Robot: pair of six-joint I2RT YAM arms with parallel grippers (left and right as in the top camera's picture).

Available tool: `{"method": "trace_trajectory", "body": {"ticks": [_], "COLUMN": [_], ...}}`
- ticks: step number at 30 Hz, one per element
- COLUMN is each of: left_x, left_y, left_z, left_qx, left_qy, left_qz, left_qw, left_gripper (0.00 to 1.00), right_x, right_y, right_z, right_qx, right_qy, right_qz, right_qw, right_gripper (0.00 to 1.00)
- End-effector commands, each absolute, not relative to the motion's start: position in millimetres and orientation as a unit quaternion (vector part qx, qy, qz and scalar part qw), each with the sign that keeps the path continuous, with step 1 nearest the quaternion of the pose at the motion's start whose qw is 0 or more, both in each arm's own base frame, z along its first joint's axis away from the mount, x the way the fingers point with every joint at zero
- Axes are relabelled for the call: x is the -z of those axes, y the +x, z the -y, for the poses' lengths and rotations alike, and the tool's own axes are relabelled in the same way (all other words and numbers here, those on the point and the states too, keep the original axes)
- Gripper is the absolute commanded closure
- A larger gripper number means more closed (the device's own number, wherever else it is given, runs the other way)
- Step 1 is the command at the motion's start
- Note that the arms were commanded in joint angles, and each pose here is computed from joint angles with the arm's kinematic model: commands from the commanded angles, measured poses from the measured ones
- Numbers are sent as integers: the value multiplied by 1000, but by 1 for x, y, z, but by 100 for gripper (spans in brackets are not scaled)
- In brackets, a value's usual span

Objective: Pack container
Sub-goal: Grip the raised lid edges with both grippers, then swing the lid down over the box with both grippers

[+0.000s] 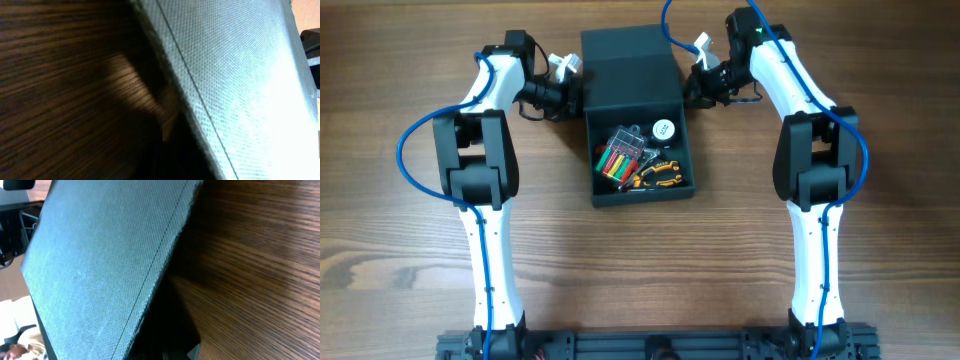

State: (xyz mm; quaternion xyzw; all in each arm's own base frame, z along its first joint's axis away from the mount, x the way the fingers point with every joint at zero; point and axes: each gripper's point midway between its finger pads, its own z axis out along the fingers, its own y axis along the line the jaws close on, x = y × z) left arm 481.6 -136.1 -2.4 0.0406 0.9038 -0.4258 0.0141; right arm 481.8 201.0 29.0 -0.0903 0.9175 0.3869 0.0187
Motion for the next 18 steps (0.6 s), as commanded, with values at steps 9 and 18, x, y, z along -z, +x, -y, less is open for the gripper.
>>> {"method": "trace_trajectory", "body": {"ticks": [9, 18], "left_x": [-31, -44], "left_y": [490, 492], "left_z": [135, 135], "left_qx": [426, 425], "left_qy": [64, 70], "left_qz": [-901, -900], "left_qw": [54, 66], "left_gripper": [96, 96], "right_x": [-31, -34], "right_y": [479, 481], "right_z": [-204, -205], "right_qx": [-409, -418], "right_qy": [-113, -115], "right_qz": [-905, -901], "right_qw": [22, 28], "right_gripper": [96, 95]}}
